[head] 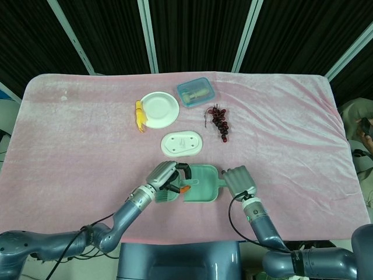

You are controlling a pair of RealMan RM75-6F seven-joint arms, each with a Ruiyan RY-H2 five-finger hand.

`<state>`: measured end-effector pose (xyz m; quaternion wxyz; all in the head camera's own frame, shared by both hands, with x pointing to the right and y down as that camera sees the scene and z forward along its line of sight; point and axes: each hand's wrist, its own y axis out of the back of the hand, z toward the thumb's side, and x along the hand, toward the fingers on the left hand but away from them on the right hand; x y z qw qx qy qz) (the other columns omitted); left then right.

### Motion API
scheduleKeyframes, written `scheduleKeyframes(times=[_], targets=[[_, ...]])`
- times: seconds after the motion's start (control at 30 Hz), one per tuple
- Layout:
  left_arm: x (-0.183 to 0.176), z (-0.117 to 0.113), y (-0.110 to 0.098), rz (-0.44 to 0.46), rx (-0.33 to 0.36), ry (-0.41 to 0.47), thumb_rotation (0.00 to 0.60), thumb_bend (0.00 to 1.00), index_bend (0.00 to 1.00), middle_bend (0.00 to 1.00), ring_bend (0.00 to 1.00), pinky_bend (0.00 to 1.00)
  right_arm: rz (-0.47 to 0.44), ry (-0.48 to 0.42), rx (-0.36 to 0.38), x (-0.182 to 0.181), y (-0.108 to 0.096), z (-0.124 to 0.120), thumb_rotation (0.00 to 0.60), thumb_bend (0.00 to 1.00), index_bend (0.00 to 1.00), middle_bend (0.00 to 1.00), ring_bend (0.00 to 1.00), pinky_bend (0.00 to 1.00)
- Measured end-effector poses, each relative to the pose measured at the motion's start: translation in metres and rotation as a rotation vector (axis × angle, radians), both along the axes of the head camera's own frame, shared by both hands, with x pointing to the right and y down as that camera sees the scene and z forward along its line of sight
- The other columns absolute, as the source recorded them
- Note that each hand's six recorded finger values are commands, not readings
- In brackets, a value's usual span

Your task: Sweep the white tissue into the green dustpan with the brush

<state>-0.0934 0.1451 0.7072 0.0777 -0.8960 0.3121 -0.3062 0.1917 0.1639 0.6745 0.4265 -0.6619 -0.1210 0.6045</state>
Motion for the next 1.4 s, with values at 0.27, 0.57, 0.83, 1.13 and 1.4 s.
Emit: scheduleKeyframes(times=[0.27, 0.57, 0.83, 1.13, 1.4], targets=[[0.032, -0.015, -0.009, -0.02, 0.041, 0.072, 0.6, 0.36, 0.61, 0.61, 0.9, 1.0, -0.004, -0.013, -0.012, 0.002, 0.004, -0.004, 0.6, 0.48, 0.7, 0.67, 0.67, 0.78], [0.022, -0.036, -0.019, -0.049, 0.071, 0.109, 0.6, 0.36, 0.61, 0.61, 0.9, 1.0, -0.021, -0.02, -0.02, 0.0, 0.008, -0.009, 0.6, 0.48, 0.7, 0.67, 0.67, 0.78], [-0.005, -0.026, -0.006, -0.03, 0.032, 0.048, 0.6, 0.36, 0.61, 0.61, 0.9, 1.0, -0.024, -0.015, -0.037, -0.002, 0.016, -0.007, 0.6, 0.48, 0.7, 0.67, 0.67, 0.78], [-0.005, -0.004, 0.007, -0.039, -0.023, 0.021, 0.6, 0.36, 0.61, 0.61, 0.9, 1.0, -0.024, -0.006, -0.032, -0.001, 0.015, -0.007, 0.6, 0.48, 0.7, 0.67, 0.67, 0.78], [0.029, -0.006, 0.01, -0.026, -0.034, 0.078, 0.6, 0.36, 0.61, 0.61, 0.9, 1.0, -0.015, -0.011, -0.03, -0.002, 0.013, -0.009, 0.6, 0.48, 0.7, 0.67, 0.67, 0.78]])
